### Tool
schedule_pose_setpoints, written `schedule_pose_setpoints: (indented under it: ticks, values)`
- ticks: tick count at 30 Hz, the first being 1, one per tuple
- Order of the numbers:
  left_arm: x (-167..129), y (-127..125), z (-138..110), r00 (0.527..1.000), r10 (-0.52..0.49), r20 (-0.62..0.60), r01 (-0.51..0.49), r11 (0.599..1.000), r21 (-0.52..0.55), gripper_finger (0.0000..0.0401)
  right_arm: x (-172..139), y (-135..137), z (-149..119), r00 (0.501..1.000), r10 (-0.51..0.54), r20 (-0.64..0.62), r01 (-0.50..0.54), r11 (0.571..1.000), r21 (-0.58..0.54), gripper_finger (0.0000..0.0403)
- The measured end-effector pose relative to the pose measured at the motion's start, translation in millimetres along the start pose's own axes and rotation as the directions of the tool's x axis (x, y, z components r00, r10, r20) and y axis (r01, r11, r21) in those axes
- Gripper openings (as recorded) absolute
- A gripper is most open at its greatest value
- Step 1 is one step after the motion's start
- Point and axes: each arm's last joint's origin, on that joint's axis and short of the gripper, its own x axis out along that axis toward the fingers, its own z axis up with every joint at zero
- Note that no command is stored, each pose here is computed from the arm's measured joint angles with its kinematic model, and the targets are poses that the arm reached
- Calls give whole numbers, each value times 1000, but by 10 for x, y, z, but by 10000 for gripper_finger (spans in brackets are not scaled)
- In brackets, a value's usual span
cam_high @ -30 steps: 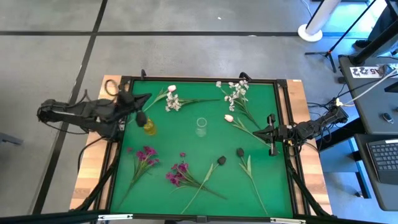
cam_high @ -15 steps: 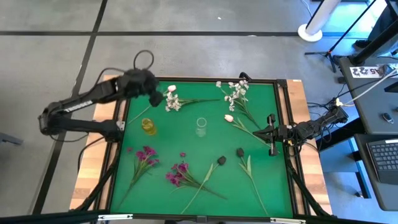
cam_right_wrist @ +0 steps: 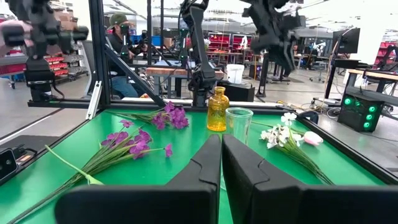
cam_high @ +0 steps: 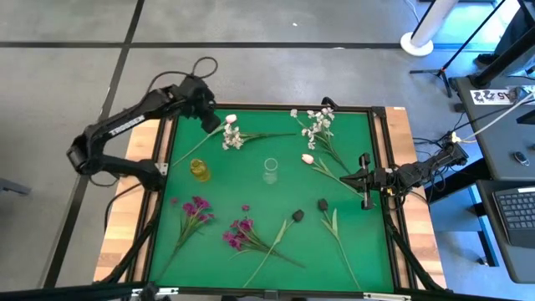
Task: Sort flowers into vase by color
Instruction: Put the left pink flower into the yellow vase
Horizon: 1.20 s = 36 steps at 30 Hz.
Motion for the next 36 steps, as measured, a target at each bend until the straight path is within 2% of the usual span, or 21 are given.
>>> schedule_pose_setpoints:
  ticks: [5, 10, 18, 23, 36]
  values:
    - [387, 61, -74, 972, -42, -231, 45, 999, 8, 154, 0, 0, -1, 1000, 0, 0, 0, 1000, 0, 17]
    - [663, 111, -125, 933, -43, -356, 48, 999, 4, 179, 0, 0, 0, 1000, 0, 0, 0, 1000, 0, 17]
    - [940, 100, -139, 905, -115, -409, 112, 993, -32, 182, 0, 0, -1, 1000, 0, 0, 0, 1000, 0, 17]
    - [1076, 113, -192, 914, -114, -390, 107, 993, -40, 182, 0, 0, -1, 1000, 0, 0, 0, 1000, 0, 17]
    - [1333, 254, -618, 911, -106, -399, 79, 993, -86, 183, 0, 0, -1, 1000, 0, 0, 0, 1000, 0, 17]
